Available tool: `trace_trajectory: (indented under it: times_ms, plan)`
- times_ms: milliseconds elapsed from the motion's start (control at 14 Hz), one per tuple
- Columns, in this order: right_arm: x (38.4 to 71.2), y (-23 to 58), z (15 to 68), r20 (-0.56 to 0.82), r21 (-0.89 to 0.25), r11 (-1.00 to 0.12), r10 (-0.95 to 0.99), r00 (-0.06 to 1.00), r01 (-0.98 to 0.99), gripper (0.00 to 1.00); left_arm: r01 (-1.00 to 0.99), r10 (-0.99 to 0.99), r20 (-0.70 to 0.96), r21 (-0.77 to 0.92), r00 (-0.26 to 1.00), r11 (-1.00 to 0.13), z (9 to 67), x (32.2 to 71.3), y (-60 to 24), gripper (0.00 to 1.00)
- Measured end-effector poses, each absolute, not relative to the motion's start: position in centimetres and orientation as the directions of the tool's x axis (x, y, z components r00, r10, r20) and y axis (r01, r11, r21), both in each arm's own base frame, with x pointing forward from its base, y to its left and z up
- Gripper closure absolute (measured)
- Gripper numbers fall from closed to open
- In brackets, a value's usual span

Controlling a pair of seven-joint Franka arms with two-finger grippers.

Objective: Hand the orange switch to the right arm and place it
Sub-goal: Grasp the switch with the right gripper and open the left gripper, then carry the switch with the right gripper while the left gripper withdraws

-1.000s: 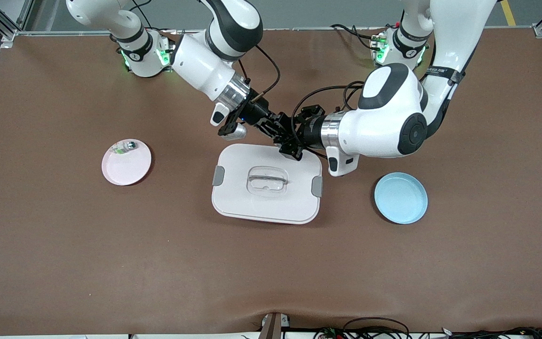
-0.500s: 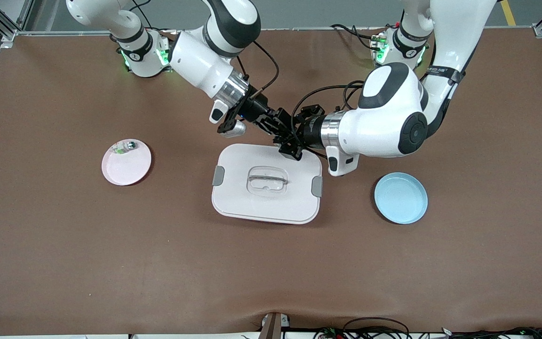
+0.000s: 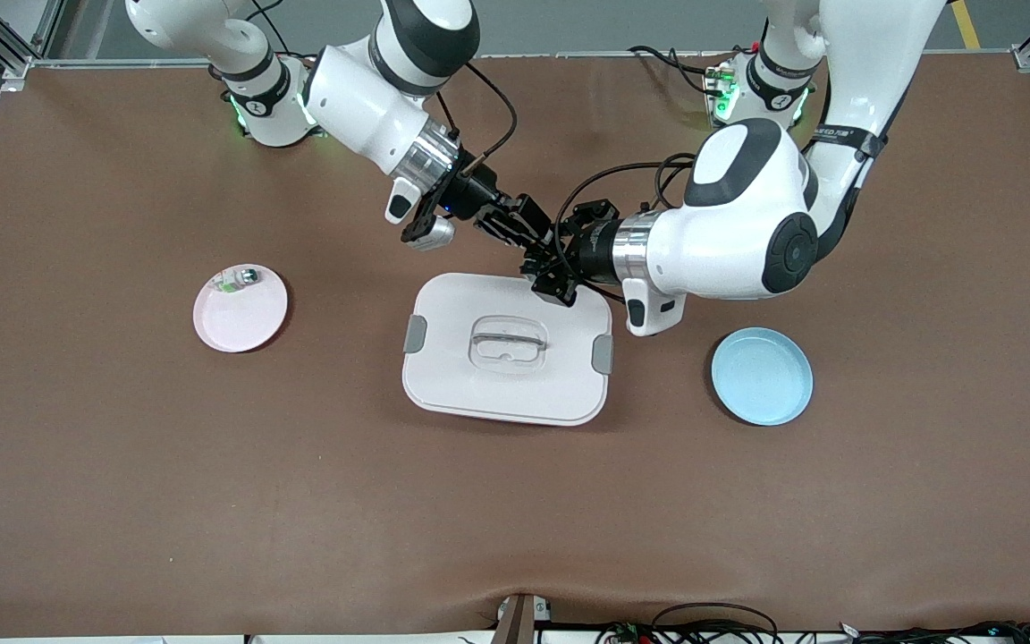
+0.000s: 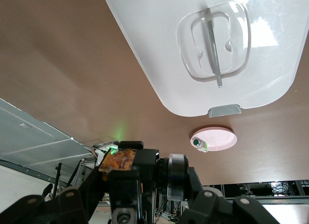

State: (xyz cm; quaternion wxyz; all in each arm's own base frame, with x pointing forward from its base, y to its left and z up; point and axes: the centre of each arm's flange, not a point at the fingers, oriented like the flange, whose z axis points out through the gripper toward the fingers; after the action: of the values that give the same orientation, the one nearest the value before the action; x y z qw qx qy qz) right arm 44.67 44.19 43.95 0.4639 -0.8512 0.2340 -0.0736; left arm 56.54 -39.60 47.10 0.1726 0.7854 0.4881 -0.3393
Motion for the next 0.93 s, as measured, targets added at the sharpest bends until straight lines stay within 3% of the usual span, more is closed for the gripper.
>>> trace_trajectory:
  times_ms: [214, 286, 429, 500, 929]
  plan:
    - [44.7, 44.2, 43.9, -0.092, -0.824, -0.461, -0.466, 0.880, -0.330, 0.59, 0.884, 0.650, -0.702, -0.061, 0.293, -0.464, 47.0, 56.5, -39.6, 0.28]
    - [44.6, 44.2, 43.9, -0.094, -0.823, -0.460, -0.466, 0.880, -0.332, 0.59, 0.884, 0.650, -0.702, -0.061, 0.292, -0.463, 47.0, 56.5, -39.6, 0.24]
    - [44.6, 44.2, 43.9, -0.096, -0.823, -0.460, -0.466, 0.880, -0.333, 0.59, 0.887, 0.650, -0.702, -0.057, 0.291, -0.459, 47.2, 56.8, -39.4, 0.02]
    - [44.6, 44.2, 43.9, -0.096, -0.823, -0.460, -0.466, 0.879, -0.333, 0.59, 0.890, 0.650, -0.702, -0.053, 0.290, -0.454, 47.4, 57.0, -39.1, 0.00]
    - [44.1, 43.0, 46.1, -0.115, -0.836, -0.443, -0.437, 0.892, -0.325, 0.59, 0.912, 0.692, -0.646, 0.019, 0.324, -0.409, 48.7, 60.7, -34.3, 0.00]
